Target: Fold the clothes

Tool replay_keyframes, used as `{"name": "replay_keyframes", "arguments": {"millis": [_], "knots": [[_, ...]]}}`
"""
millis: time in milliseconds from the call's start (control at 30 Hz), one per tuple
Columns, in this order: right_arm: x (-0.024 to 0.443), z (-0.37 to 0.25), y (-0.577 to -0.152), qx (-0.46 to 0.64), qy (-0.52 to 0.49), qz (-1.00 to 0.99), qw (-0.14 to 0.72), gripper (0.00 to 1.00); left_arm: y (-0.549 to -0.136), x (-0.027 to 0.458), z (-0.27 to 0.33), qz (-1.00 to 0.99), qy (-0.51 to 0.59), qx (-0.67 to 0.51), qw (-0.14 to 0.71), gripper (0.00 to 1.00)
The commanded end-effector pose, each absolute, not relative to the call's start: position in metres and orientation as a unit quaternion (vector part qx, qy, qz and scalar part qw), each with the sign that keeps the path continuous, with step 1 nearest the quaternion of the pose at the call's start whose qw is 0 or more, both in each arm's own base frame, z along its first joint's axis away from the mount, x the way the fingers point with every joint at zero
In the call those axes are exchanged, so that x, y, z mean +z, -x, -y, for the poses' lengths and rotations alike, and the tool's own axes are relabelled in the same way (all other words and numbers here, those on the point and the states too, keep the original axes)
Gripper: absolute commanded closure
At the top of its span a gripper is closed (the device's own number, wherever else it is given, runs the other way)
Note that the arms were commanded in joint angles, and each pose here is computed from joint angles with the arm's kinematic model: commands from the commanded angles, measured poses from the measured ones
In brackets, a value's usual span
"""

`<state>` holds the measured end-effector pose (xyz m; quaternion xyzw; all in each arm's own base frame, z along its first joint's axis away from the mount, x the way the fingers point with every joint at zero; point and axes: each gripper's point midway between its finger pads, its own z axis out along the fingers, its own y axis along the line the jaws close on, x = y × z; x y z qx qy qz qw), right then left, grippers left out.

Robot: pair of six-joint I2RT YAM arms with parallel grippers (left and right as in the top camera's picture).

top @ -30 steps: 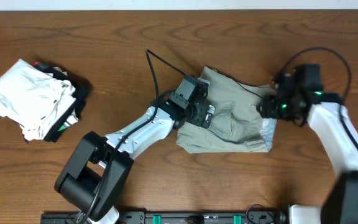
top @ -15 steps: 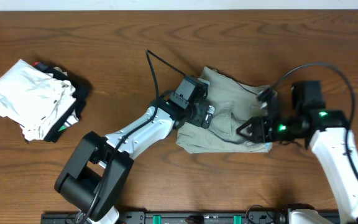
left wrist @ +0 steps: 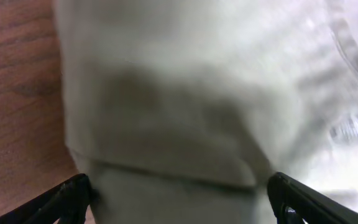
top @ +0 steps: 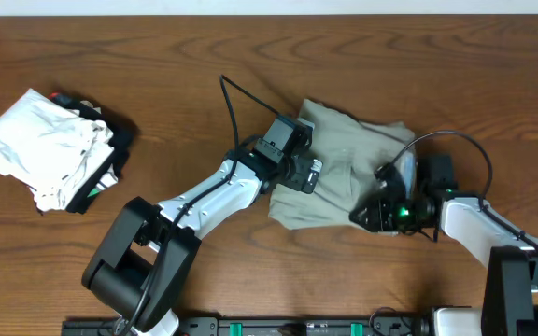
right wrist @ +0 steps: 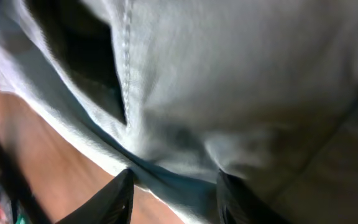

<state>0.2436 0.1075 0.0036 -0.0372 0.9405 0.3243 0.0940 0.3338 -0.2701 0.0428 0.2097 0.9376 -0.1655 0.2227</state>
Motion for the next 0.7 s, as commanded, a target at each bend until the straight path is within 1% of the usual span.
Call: {"name": "replay_keyframes", "arguments": {"millis": [0,167,233,333,367,533,567,600,667], "knots": [[-0.044,-0.054,-0.243,0.183,-0.022,-0.98,0.071,0.5,-0.334,0.037,0.269,-0.939,-0.214,-0.157,0.219,0.07],[-0.045,-0.048,-0.241,0.18,-0.042,-0.981,0.064,0.43,-0.333,0.036,0.268,-0.94,-0.214,-0.156,0.216,0.08],[-0.045,-0.047,-0.237,0.179,-0.045,-0.981,0.057,0.44,-0.33,0.034,0.266,-0.942,-0.214,-0.152,0.208,0.08],[-0.049,-0.034,-0.235,0.145,-0.053,-0.987,0.052,0.44,-0.321,0.028,0.259,-0.949,-0.213,-0.142,0.185,0.09],[-0.05,-0.03,-0.235,0.135,-0.056,-0.988,0.051,0.44,-0.316,0.026,0.256,-0.951,-0.213,-0.138,0.174,0.11],[-0.04,-0.027,-0.246,0.133,-0.055,-0.987,0.067,0.42,-0.3,0.018,0.246,-0.959,-0.214,-0.126,0.135,0.34],[-0.036,-0.025,-0.249,0.126,-0.055,-0.988,0.073,0.42,-0.296,0.017,0.246,-0.96,-0.214,-0.128,0.125,0.42],[-0.029,-0.021,-0.254,0.116,-0.06,-0.988,0.081,0.42,-0.29,0.016,0.248,-0.96,-0.216,-0.139,0.111,0.47],[-0.014,-0.013,-0.267,0.096,-0.067,-0.988,0.105,0.42,-0.272,0.018,0.256,-0.956,-0.221,-0.178,0.075,0.52]]}}
